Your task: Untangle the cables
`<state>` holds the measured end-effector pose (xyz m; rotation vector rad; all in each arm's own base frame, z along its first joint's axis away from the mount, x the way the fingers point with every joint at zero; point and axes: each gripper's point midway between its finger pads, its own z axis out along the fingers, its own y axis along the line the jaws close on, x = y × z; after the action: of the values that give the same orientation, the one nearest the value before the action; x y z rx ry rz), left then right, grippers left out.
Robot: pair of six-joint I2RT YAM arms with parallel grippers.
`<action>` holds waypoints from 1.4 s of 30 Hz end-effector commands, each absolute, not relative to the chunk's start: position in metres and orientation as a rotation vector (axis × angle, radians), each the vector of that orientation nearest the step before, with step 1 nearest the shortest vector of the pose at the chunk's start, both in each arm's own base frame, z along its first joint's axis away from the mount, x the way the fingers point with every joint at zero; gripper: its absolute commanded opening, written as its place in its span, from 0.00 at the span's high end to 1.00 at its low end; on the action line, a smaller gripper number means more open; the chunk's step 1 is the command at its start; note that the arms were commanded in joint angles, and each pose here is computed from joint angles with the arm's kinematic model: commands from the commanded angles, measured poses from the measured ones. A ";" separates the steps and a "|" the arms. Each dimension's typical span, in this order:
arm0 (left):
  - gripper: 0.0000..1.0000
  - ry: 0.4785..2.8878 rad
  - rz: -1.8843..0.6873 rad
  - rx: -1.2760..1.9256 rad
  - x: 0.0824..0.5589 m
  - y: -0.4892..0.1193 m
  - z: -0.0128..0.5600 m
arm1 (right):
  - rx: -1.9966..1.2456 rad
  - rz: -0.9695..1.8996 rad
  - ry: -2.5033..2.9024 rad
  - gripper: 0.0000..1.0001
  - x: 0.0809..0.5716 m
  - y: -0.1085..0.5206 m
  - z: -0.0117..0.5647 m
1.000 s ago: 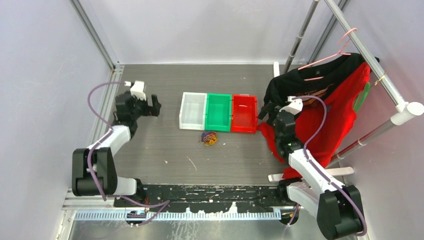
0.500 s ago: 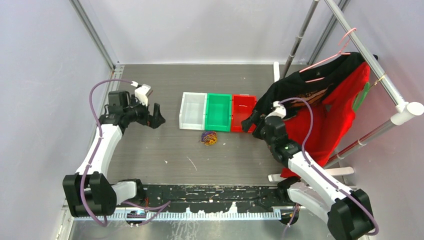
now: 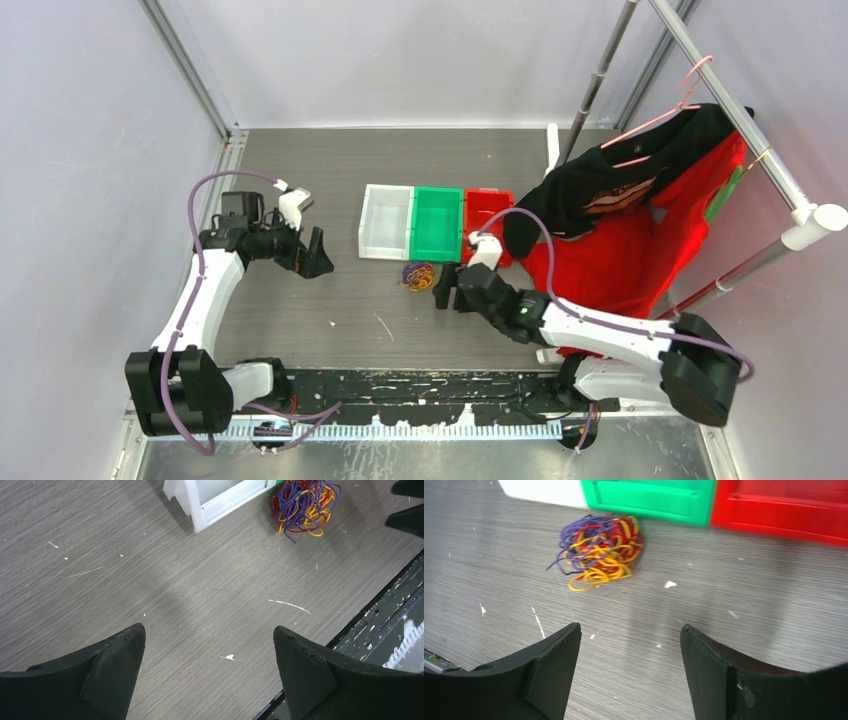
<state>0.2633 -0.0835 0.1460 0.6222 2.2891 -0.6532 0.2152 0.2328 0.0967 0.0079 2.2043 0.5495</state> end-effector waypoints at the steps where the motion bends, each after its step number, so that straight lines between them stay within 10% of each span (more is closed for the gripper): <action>1: 0.02 2.217 -0.677 0.669 0.261 -0.089 0.168 | 0.061 0.629 2.115 0.24 0.235 0.278 0.132; 21: 0.06 2.176 -0.743 0.760 0.238 -0.098 0.177 | 0.017 0.568 2.174 0.59 0.261 0.322 0.099; 29: 0.07 2.165 -0.835 0.784 0.231 -0.107 0.179 | -0.040 0.617 2.200 0.99 0.258 0.337 0.096; 42: 0.11 2.173 -0.934 0.907 0.224 -0.140 0.169 | -0.245 0.937 2.197 0.99 0.201 0.374 0.119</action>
<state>0.2207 -0.1204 0.1556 0.8270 2.2350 -0.9015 0.2148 0.3571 0.0902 -0.1905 2.2702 0.7832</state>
